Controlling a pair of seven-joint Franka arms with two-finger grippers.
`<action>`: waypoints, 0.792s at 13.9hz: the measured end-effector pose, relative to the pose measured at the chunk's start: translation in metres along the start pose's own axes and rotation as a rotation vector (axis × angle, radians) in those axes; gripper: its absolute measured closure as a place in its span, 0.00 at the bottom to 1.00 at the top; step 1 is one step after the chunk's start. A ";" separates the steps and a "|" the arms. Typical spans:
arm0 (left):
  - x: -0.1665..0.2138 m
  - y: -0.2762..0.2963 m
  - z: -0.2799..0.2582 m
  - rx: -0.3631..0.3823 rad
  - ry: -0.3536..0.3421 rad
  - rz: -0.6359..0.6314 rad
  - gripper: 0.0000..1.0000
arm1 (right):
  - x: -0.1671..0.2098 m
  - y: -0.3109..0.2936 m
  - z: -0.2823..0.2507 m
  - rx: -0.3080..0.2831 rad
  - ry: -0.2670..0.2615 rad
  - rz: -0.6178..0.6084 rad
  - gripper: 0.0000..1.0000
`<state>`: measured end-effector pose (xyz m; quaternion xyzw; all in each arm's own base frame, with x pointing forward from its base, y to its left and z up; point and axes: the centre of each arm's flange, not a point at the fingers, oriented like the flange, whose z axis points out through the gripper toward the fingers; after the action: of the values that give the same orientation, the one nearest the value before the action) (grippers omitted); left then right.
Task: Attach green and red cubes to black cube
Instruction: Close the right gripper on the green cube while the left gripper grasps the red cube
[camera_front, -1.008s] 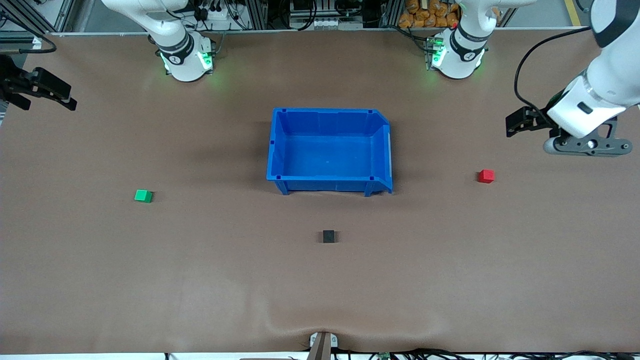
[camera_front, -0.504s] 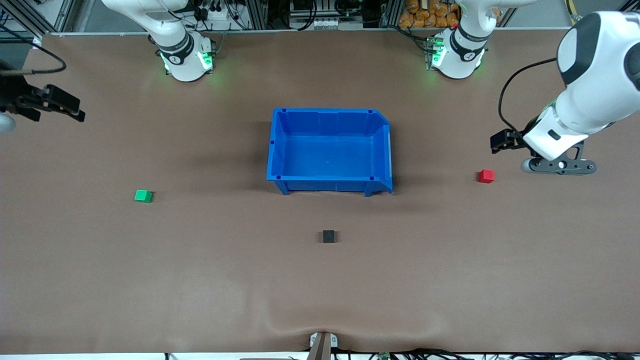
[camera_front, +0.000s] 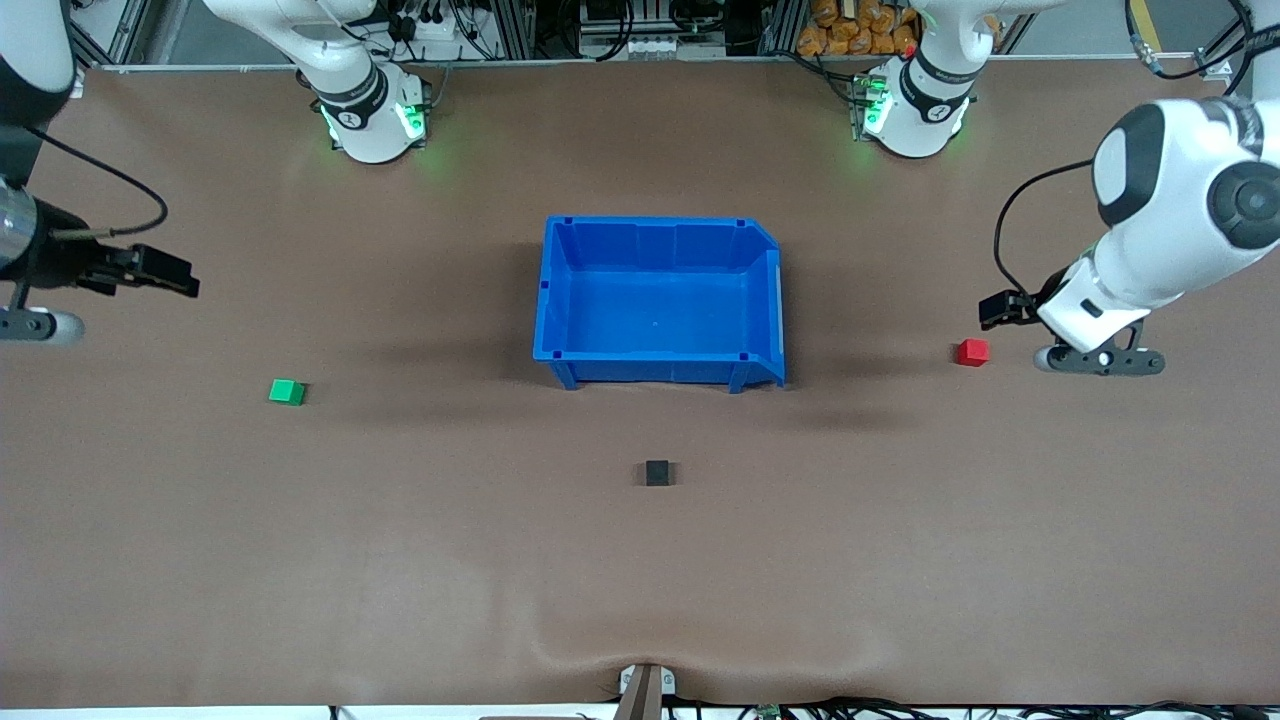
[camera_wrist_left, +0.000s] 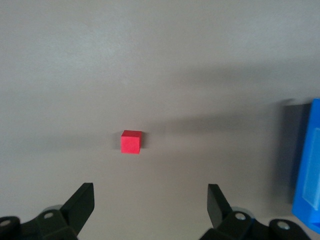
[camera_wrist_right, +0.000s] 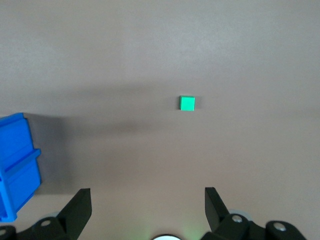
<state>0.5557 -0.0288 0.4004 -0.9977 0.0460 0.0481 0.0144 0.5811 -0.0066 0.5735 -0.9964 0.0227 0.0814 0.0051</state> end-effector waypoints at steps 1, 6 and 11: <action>0.005 -0.003 0.016 -0.004 -0.014 0.029 0.00 | 0.009 0.002 0.010 0.000 -0.006 0.005 0.00; 0.019 -0.007 0.082 0.032 -0.090 0.130 0.00 | 0.047 0.008 0.066 -0.003 -0.051 0.018 0.00; 0.022 -0.032 0.134 0.032 -0.083 0.110 0.00 | 0.080 0.020 0.131 -0.004 -0.055 0.037 0.00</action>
<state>0.5676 0.0058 0.2662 -0.9904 0.1010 0.0891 0.0298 0.6374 -0.0282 0.4313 -0.9932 0.0411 0.1090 0.0024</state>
